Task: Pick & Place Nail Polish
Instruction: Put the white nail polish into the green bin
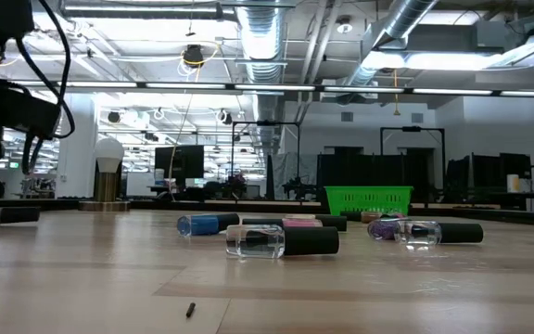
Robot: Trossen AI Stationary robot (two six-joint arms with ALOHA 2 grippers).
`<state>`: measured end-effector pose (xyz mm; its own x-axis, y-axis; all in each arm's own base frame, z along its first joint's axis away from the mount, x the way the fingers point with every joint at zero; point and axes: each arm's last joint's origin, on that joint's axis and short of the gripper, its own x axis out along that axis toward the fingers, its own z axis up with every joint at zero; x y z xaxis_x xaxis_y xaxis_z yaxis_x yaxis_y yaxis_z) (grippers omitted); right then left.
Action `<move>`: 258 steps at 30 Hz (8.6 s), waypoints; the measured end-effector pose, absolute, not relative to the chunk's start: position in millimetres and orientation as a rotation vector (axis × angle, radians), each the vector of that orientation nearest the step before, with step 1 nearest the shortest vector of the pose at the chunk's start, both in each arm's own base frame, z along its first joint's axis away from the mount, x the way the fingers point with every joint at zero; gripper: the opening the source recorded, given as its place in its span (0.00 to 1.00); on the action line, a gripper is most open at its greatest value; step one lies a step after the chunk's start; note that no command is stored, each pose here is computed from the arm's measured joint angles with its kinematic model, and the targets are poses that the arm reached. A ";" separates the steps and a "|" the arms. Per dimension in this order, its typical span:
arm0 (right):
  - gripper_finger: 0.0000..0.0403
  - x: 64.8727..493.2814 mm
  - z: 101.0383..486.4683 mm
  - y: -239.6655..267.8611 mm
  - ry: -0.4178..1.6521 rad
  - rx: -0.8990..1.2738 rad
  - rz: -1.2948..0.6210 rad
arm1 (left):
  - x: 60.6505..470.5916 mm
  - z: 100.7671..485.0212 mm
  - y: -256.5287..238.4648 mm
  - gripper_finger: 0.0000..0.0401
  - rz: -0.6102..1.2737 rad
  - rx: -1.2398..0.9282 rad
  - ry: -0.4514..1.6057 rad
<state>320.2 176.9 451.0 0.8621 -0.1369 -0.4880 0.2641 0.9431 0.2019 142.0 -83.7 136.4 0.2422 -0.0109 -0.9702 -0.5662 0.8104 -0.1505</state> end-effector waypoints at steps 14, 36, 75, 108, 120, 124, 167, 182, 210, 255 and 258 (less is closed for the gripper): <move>0.23 347.5 433.8 158.8 0.521 0.271 -0.292 | 143.8 174.2 -77.2 0.01 0.336 -0.685 0.942; 0.23 350.2 433.9 157.4 0.512 0.331 -0.294 | 171.0 164.4 -40.1 0.63 0.376 -0.412 0.944; 0.23 347.4 430.6 155.2 0.553 0.303 -0.309 | 176.6 163.7 -32.8 0.74 0.452 -0.425 0.824; 0.23 343.4 424.1 147.9 0.634 0.243 -0.346 | 187.0 107.9 -40.3 0.27 0.766 -0.504 0.982; 0.23 343.3 422.8 144.3 0.649 0.238 -0.363 | 182.1 129.0 -41.4 0.27 0.630 -0.615 0.949; 0.23 346.3 422.9 137.2 0.645 0.245 -0.383 | 180.0 149.8 -40.4 0.27 0.573 -0.641 0.826; 0.59 451.3 419.6 71.9 0.188 0.214 -0.222 | 162.3 300.3 -37.7 0.27 -0.035 -0.469 -0.327; 0.59 455.1 416.4 66.3 0.190 0.217 -0.225 | 161.3 303.0 -37.7 0.27 -0.038 -0.422 -0.355; 0.28 457.1 415.9 57.8 0.203 0.214 -0.165 | 165.2 302.9 -37.6 0.27 -0.031 -0.397 -0.371; 0.12 356.4 464.0 47.3 0.428 0.086 -0.453 | 121.1 265.2 -22.6 0.47 0.167 -0.466 0.084; 0.12 350.5 458.4 42.3 0.500 0.076 -0.493 | 106.7 273.1 -18.4 0.34 0.149 -0.459 0.015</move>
<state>350.5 42.3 458.4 0.7634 -0.4351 -0.4774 0.4714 0.8806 -0.0488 106.7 -18.4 273.1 0.9890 0.1396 -0.0484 -0.1466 0.8857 -0.4405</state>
